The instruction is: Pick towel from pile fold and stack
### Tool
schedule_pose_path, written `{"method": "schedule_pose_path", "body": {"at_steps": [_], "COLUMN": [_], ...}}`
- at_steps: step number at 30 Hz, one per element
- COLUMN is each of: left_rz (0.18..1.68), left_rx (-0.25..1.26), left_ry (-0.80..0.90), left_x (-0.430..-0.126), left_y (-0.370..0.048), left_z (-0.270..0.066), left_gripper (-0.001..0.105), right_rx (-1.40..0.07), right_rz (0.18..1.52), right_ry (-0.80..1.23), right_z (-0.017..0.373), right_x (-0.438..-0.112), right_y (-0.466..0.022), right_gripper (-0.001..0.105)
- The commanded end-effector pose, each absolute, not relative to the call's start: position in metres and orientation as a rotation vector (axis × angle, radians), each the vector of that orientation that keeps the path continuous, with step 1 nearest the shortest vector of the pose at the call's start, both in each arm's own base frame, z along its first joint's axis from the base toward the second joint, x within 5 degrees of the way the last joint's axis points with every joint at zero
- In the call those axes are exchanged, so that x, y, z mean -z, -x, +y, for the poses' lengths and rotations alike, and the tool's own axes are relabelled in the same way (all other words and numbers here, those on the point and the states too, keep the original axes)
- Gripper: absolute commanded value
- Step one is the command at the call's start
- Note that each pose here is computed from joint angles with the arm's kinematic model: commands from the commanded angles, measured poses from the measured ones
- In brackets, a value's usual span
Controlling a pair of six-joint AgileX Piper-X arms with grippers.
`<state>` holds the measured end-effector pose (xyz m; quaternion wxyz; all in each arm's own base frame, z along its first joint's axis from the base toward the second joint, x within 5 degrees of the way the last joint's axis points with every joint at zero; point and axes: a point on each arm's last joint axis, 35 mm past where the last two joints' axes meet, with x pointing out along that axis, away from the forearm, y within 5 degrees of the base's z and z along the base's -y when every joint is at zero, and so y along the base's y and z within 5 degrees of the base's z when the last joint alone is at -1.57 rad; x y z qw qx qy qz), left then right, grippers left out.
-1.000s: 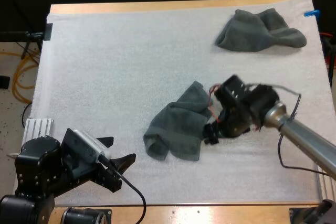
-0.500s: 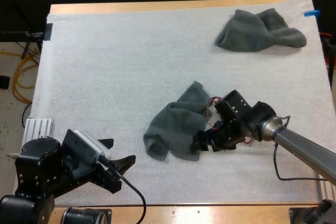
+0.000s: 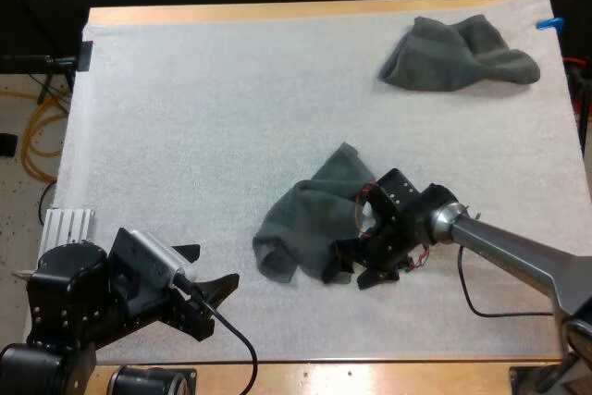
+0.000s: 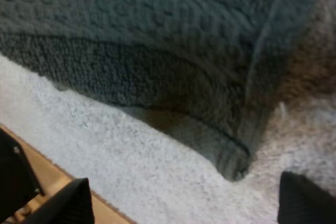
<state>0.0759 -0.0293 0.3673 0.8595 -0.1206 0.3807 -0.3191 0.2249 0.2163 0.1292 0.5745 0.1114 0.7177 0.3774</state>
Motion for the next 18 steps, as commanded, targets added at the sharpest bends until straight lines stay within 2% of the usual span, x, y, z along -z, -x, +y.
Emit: {"method": "schedule_pose_path", "body": {"at_steps": [1,6,8,13,18], "left_rz": [0.799,0.799,0.799,0.799,0.799], "left_rx": [0.678,0.678,0.678,0.678,0.678], "left_ry": [0.262,0.262,0.262,0.262,0.262], "left_x": [-0.369,-0.369,-0.369,-0.369,-0.369], "left_y": [-0.075,-0.075,-0.075,-0.075,-0.075], "left_z": [-0.030,-0.030,-0.030,-0.030,-0.030], "left_gripper": [0.067,0.067,0.067,0.067,0.067], "right_rx": [-0.899,-0.858,-0.841,-0.803,-0.752], "right_rz": [1.693,1.700,1.704,1.691,1.609], "right_ry": [-0.295,-0.337,-0.355,-0.358,-0.313], "right_z": [0.218,0.223,0.224,0.226,0.227], "right_x": [-0.127,-0.114,-0.110,-0.104,-0.103], "right_y": [-0.226,-0.231,-0.232,-0.235,-0.241], "right_gripper": [0.071,0.071,0.066,0.036,0.016]}}
